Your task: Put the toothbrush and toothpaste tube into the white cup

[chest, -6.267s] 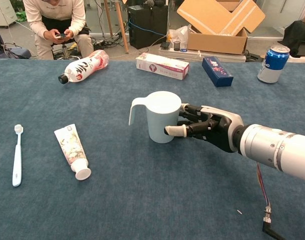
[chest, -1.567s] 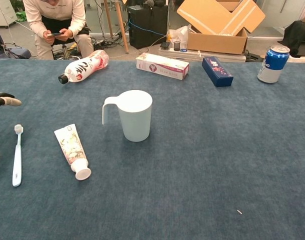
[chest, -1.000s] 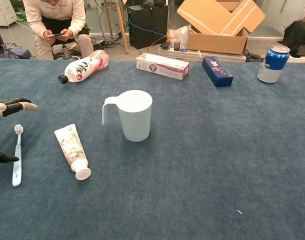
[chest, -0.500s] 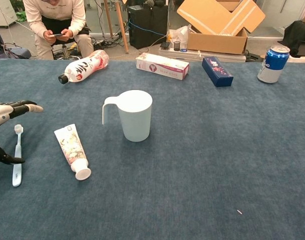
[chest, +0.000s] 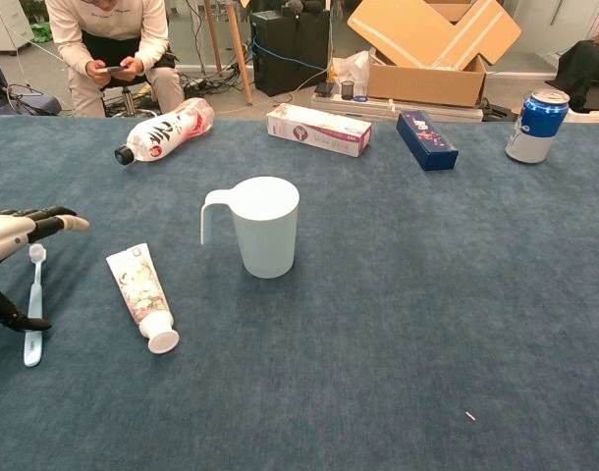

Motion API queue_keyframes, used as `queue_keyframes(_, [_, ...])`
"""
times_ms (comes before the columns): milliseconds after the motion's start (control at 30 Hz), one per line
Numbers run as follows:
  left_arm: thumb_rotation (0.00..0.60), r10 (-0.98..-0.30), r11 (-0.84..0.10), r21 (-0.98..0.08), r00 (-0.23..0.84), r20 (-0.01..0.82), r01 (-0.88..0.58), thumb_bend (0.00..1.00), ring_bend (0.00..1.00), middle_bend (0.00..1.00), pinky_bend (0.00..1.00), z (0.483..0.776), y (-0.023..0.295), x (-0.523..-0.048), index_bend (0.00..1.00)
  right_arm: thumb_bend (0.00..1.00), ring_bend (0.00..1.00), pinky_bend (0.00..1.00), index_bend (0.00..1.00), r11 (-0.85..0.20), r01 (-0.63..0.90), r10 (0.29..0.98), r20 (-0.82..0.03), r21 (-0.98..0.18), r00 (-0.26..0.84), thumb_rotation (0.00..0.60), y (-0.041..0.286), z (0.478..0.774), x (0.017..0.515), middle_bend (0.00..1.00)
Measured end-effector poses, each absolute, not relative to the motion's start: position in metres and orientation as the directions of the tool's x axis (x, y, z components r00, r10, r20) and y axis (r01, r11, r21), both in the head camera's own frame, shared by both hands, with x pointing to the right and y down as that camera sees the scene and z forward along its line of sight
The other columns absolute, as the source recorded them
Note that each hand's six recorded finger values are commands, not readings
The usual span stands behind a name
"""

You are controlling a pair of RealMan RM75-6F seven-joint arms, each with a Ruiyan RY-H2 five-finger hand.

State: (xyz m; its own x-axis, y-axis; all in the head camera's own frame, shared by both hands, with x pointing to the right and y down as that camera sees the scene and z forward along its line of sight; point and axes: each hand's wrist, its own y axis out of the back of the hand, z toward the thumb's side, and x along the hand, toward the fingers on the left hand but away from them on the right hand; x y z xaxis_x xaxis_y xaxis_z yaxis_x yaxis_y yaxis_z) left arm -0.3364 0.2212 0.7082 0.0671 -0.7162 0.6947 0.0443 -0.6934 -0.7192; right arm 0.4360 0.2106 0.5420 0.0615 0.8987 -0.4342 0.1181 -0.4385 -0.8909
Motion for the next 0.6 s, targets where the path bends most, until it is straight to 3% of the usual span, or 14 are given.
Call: queue_keyframes(600, [0.600,-0.709,-0.698,-0.708,0.036,0.704,0.107,0.00,0.00,0.00,0.00,0.706,0.226,-0.349,0.00,0.00,0.00,0.15,0.00,-0.447,0.118,0.895,-0.443,-0.887,0.059,0.600,0.210,0.545,0.436,0.00])
